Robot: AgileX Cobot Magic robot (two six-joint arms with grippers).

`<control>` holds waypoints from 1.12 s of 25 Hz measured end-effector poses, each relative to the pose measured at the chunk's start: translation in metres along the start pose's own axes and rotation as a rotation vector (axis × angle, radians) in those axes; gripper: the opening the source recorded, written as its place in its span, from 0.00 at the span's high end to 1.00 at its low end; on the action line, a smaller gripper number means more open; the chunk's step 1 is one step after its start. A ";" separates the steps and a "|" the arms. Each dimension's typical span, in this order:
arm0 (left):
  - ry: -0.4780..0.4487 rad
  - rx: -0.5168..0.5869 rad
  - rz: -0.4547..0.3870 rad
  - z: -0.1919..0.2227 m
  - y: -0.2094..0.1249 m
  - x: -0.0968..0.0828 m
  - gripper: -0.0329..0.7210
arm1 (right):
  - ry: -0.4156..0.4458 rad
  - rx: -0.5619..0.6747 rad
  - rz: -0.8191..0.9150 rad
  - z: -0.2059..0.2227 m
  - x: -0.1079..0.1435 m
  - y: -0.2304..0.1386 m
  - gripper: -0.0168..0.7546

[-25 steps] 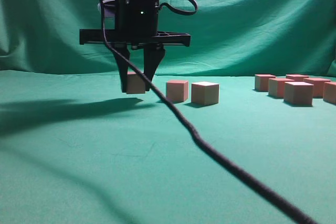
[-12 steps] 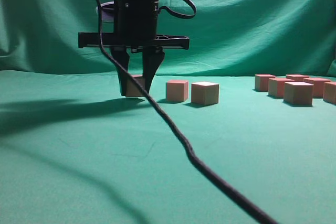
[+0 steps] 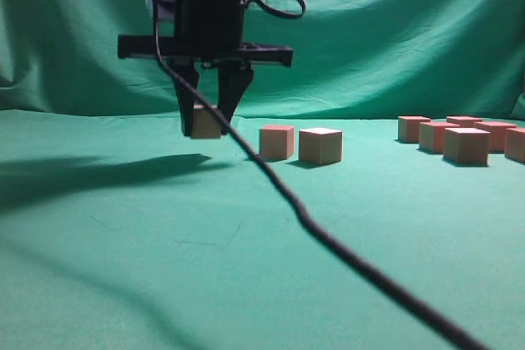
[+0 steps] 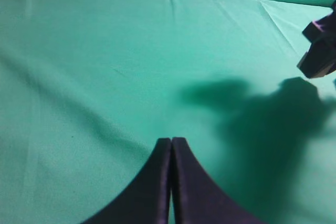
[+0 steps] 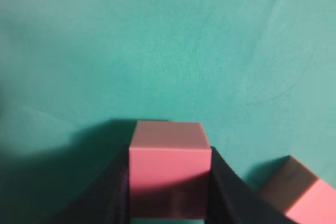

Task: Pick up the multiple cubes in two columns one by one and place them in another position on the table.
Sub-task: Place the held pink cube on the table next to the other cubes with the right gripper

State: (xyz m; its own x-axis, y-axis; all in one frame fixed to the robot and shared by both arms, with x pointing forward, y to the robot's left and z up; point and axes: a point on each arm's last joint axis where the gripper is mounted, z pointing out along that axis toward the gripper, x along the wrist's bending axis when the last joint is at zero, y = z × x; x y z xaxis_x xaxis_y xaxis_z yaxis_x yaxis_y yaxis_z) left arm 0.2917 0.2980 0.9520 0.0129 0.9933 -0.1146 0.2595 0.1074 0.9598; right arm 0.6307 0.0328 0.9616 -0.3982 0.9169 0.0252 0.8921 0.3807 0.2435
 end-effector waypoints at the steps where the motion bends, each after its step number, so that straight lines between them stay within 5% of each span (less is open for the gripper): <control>1: 0.000 0.000 0.000 0.000 0.000 0.000 0.96 | 0.003 -0.010 -0.008 -0.006 0.000 0.001 0.64; 8: 0.000 0.000 0.000 0.000 0.000 0.000 0.96 | 0.008 -0.039 0.006 -0.031 -0.010 0.001 0.64; 28: 0.000 0.000 0.000 0.000 0.000 0.000 0.96 | -0.042 0.050 0.022 0.007 -0.017 -0.008 0.64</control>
State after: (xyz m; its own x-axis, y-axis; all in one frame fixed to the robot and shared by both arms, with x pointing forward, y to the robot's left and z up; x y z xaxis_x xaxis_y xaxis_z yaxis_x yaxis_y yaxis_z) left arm 0.2917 0.2980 0.9520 0.0129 0.9933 -0.1146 0.2595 0.1074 0.9598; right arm 0.6314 0.0152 0.9528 -0.3696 0.9291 -0.0112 0.9107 0.3646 0.1943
